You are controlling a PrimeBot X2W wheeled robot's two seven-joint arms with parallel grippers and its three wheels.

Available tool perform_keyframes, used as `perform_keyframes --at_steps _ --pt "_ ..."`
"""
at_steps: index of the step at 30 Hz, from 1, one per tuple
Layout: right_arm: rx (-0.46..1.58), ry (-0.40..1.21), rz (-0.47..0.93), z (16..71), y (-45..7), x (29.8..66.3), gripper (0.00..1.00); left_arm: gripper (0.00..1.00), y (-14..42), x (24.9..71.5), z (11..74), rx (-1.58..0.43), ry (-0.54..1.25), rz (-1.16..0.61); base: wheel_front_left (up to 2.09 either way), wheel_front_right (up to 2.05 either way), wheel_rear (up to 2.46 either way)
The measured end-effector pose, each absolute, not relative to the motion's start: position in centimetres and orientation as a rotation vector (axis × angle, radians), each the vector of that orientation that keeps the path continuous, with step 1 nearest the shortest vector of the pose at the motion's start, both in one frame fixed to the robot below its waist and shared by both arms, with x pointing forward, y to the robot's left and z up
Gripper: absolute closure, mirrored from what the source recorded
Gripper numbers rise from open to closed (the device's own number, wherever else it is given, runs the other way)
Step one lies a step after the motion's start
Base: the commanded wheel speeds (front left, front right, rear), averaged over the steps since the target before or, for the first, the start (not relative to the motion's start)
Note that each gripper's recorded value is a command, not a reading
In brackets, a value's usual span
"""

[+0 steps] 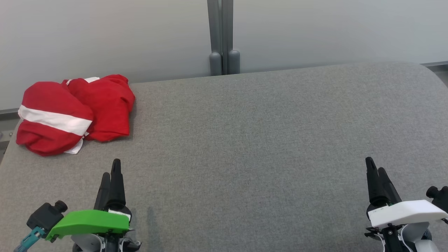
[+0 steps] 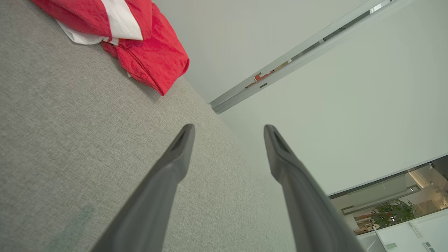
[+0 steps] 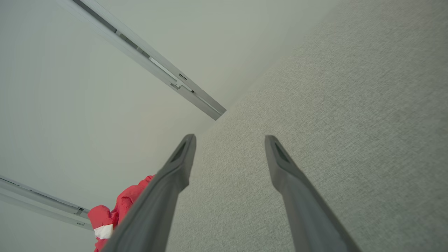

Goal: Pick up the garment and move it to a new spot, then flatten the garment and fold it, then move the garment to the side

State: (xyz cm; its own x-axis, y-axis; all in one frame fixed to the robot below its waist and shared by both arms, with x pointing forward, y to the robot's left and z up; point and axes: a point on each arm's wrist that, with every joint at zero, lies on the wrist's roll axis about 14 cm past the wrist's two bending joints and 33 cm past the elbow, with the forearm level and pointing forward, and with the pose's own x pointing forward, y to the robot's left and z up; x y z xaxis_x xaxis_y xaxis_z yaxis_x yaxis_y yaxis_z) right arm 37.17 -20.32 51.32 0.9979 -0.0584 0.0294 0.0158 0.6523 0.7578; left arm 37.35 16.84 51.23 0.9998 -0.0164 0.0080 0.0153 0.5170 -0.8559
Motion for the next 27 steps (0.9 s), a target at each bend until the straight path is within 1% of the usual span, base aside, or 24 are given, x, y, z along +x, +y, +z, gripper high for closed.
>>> perform_keyframes --at_steps 14,27 --pt "0.622 -0.06 -0.005 51.7 -19.3 36.9 0.0 0.0 16.1 36.8 51.1 -0.761 -0.003 -0.035 0.0 0.0 0.0" --pt "0.462 -0.066 0.02 51.7 -18.6 36.5 0.0 0.0 15.6 36.1 50.3 -0.619 0.004 -0.045 0.0 0.0 0.0"
